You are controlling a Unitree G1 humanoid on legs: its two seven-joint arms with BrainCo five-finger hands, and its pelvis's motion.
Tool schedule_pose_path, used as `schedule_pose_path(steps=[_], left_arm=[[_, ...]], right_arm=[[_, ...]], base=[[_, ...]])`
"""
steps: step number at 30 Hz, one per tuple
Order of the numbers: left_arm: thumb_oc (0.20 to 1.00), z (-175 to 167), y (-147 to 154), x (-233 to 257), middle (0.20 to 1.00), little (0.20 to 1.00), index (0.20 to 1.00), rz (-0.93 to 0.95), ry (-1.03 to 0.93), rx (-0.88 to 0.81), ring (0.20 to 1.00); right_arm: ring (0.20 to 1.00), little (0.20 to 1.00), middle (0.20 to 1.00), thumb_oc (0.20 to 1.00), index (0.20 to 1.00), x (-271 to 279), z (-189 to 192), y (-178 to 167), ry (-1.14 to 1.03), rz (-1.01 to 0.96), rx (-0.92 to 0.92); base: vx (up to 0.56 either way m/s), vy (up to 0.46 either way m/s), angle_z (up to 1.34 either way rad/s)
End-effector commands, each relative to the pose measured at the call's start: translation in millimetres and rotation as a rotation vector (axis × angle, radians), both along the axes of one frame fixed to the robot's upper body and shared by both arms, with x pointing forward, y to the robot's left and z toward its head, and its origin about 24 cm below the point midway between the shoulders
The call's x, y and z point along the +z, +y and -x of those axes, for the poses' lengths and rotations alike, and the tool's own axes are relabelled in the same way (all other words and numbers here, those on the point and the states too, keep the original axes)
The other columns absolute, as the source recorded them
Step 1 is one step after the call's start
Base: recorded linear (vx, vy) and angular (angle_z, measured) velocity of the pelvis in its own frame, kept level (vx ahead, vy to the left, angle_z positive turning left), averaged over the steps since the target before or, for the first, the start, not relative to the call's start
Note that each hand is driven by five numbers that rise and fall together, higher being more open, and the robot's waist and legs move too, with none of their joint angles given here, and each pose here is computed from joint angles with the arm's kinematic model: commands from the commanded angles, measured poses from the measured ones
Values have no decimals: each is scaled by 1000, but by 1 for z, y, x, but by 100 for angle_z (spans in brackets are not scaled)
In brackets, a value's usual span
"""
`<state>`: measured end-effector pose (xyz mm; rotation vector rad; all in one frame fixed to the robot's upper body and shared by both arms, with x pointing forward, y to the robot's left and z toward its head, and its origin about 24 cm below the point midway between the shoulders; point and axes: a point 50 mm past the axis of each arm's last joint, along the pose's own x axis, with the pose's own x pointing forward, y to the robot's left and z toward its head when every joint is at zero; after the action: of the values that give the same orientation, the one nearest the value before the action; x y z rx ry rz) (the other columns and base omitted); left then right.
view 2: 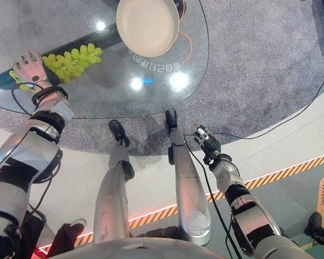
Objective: Pick up fruits into the plate
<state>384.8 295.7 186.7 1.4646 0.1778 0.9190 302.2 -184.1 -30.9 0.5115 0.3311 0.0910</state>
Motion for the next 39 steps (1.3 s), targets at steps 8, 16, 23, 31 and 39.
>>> schedule_pose_path(steps=[8, 16, 23, 31, 39], left_arm=[[200, 7, 23, 19, 200, 200, 200, 3, -19, 64, 200], [200, 4, 18, 16, 200, 200, 200, 11, -2, 37, 200], [200, -3, 6, 15, 200, 200, 200, 75, -30, -81, 200], [200, -6, -1, 10, 200, 200, 200, 148, -43, -235, 200], [200, 4, 7, 1, 200, 200, 200, 153, 6, -349, 200]], right_arm=[[1000, 1000, 1000, 1000, 1000, -8, 15, 7, -15, -64, -6], [1000, 1000, 1000, 1000, 1000, -6, 14, 7, -24, -56, -11], [1000, 1000, 1000, 1000, 1000, -4, 15, 5, -39, -40, -7], [1000, 1000, 1000, 1000, 1000, 3, 15, 0, -80, -13, -20], [1000, 1000, 1000, 1000, 1000, 14, 15, -15, -145, -10, -61]], base=[[0, 0, 0], [0, 0, 0], [0, 0, 0], [14, 36, 4], [58, 58, 3]])
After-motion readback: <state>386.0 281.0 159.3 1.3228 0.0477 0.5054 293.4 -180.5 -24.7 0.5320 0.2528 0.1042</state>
